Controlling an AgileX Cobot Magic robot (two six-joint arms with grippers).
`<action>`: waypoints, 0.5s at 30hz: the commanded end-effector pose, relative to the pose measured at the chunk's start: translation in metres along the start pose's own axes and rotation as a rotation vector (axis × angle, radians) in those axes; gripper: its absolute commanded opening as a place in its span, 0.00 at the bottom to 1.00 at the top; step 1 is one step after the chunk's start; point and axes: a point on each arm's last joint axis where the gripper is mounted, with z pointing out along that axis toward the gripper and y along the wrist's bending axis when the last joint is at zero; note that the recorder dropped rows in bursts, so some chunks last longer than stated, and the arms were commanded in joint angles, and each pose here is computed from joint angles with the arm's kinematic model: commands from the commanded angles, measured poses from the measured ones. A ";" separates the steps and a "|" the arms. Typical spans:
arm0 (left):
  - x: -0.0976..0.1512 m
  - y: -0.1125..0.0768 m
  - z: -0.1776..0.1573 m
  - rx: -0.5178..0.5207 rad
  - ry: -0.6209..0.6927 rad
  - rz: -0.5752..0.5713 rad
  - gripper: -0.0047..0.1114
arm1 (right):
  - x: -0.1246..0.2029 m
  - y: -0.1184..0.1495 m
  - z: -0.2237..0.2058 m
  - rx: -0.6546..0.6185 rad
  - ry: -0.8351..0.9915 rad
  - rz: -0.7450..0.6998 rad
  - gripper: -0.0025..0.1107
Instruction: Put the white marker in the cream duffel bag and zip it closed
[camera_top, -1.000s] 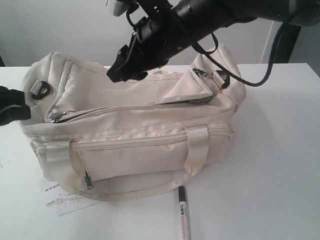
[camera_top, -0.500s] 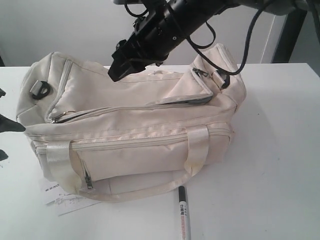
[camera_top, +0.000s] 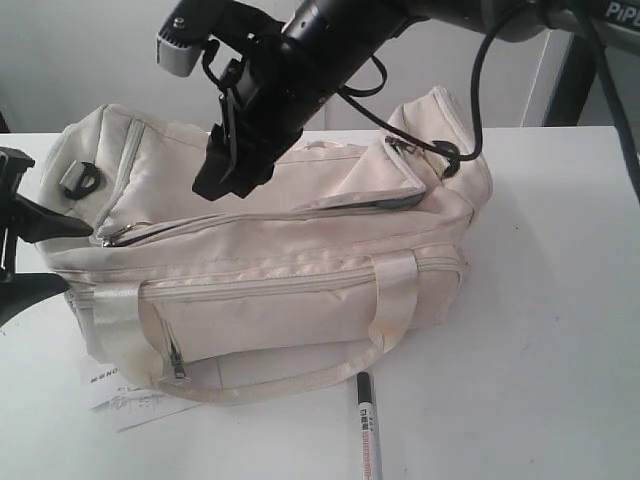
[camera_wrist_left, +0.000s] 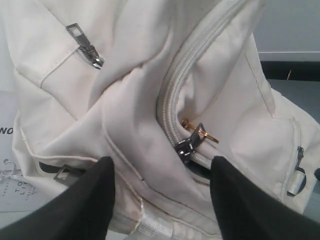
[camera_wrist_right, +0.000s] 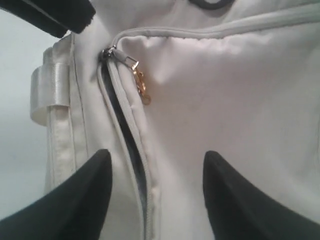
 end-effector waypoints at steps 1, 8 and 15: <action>-0.001 0.005 0.008 -0.021 0.017 -0.029 0.56 | -0.006 0.000 0.008 0.037 -0.016 -0.091 0.47; -0.002 0.009 0.016 -0.036 0.040 -0.068 0.56 | 0.003 -0.004 0.037 0.019 0.005 -0.075 0.47; 0.001 0.008 0.015 -0.031 0.070 0.055 0.37 | 0.010 -0.006 0.048 0.004 0.034 -0.072 0.46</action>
